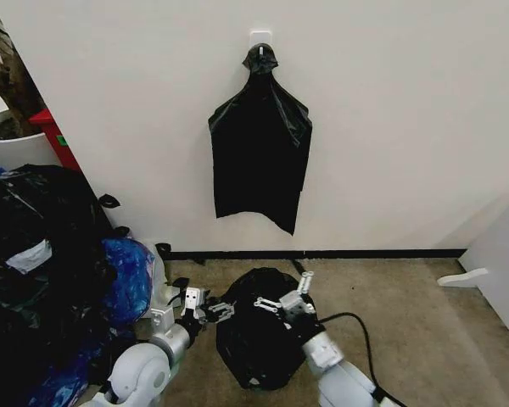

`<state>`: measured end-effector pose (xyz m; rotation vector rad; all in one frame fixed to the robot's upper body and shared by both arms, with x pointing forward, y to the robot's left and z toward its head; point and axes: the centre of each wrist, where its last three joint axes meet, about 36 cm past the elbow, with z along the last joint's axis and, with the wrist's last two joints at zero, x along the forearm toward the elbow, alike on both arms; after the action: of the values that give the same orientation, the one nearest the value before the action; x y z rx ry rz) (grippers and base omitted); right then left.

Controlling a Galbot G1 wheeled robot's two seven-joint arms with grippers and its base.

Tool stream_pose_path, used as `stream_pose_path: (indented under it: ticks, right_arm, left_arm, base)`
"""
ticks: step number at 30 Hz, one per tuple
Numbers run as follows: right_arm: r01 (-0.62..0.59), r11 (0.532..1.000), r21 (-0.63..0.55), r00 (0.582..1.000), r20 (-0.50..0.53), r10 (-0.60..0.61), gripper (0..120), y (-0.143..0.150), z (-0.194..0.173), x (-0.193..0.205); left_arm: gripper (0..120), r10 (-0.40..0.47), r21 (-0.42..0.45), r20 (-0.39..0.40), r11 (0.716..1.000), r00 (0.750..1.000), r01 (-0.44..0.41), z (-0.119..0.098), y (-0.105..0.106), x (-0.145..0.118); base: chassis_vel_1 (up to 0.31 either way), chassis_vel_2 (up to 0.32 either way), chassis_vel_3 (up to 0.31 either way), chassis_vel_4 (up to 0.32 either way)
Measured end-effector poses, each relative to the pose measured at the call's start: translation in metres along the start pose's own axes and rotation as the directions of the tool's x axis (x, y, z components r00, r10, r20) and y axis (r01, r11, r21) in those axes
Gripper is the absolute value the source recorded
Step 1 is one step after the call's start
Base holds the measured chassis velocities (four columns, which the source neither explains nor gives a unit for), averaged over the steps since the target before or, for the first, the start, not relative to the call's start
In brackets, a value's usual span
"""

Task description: Place the garbage bag over the trash bin.

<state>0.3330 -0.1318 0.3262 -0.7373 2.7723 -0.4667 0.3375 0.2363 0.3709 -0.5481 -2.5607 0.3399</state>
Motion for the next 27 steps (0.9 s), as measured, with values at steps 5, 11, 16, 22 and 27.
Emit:
stream_pose_path:
  ticks: [5, 11, 16, 22, 27]
  right_arm:
    - [0.013, 0.999, 0.045, 1.0, -0.02, -0.013, 100, 0.002, 0.013, -0.027]
    - [0.002, 0.994, 0.105, 0.997, -0.073, 0.006, 100, -0.003, 0.027, -0.045]
    - [0.003, 0.99, 0.142, 0.995, -0.102, 0.012, 100, -0.004, 0.034, -0.048]
    - [0.015, 0.981, 0.195, 0.991, -0.134, 0.011, 100, -0.007, 0.049, -0.046]
    - [0.018, 0.979, 0.201, 0.989, -0.145, 0.012, 100, -0.006, 0.052, -0.043]
  left_arm:
    - [100, -0.005, 0.0, -0.001, 1.0, 1.0, 0.005, 0.0, 0.001, -0.003]
    - [100, -0.007, -0.013, 0.0, 1.0, 1.0, 0.007, -0.002, 0.002, -0.002]
    - [100, -0.004, -0.022, 0.014, 1.0, 1.0, 0.004, -0.007, 0.001, 0.001]
    - [100, -0.004, -0.043, 0.033, 0.999, 0.999, 0.005, -0.01, -0.001, 0.006]
    - [100, 0.0, -0.075, 0.073, 0.997, 0.997, 0.005, -0.013, -0.003, 0.013]
  base:
    - [0.0, 0.0, 0.0, 0.0]
    - [0.0, 0.0, 0.0, 0.0]
    - [0.0, 0.0, 0.0, 0.0]
    - [0.0, 0.0, 0.0, 0.0]
    - [0.0, 0.0, 0.0, 0.0]
